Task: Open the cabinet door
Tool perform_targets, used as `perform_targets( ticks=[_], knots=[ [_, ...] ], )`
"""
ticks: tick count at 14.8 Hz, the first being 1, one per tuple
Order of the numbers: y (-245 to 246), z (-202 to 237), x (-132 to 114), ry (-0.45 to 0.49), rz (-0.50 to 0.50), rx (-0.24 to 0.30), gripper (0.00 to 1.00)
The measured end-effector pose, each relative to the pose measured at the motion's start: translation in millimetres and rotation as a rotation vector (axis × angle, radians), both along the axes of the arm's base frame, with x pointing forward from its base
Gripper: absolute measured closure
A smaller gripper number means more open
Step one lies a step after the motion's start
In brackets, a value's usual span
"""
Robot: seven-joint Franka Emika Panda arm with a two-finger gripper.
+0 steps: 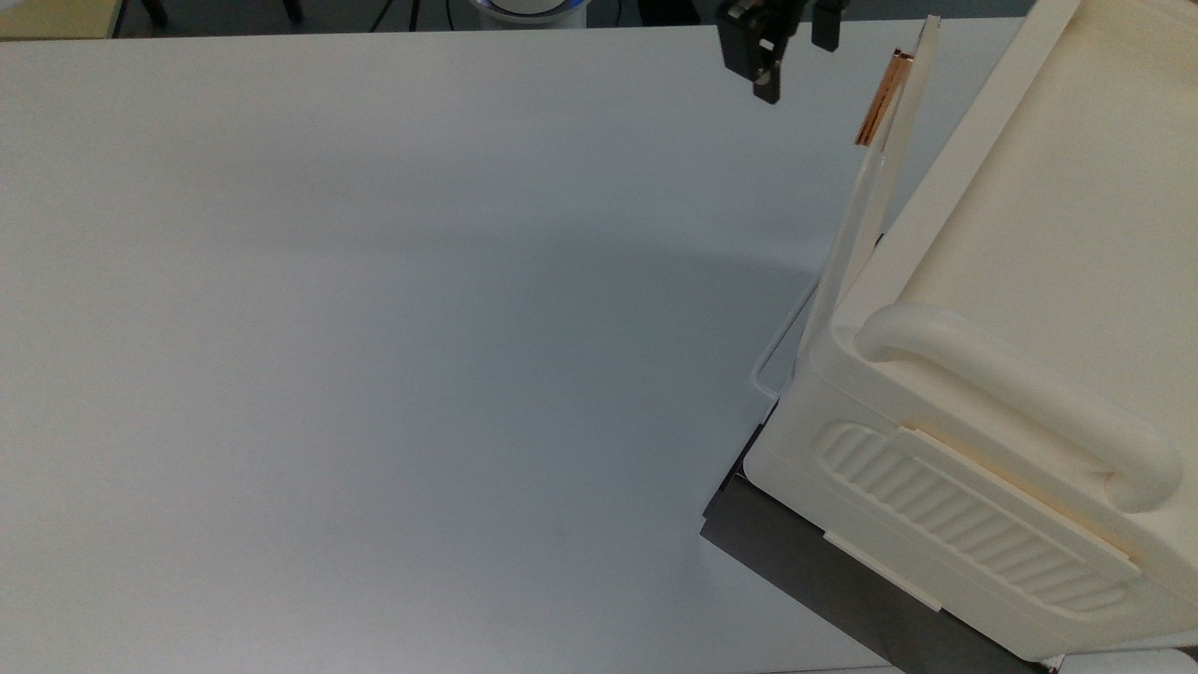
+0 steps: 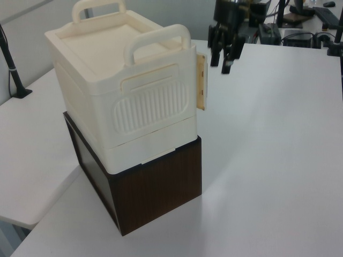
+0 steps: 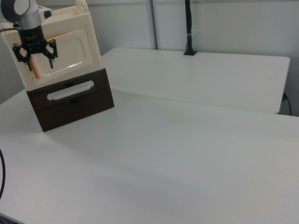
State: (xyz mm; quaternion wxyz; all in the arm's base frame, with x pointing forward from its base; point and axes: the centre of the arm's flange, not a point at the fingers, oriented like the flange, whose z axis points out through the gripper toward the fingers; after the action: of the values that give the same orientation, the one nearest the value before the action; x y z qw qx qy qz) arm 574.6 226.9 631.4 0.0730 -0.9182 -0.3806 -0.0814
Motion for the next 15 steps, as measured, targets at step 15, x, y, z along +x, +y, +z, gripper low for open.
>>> perform_targets(
  ticks=[15],
  knots=[
    [89.7,74.0,-42.6,-0.293,0.081,0.176,0.00]
  ],
)
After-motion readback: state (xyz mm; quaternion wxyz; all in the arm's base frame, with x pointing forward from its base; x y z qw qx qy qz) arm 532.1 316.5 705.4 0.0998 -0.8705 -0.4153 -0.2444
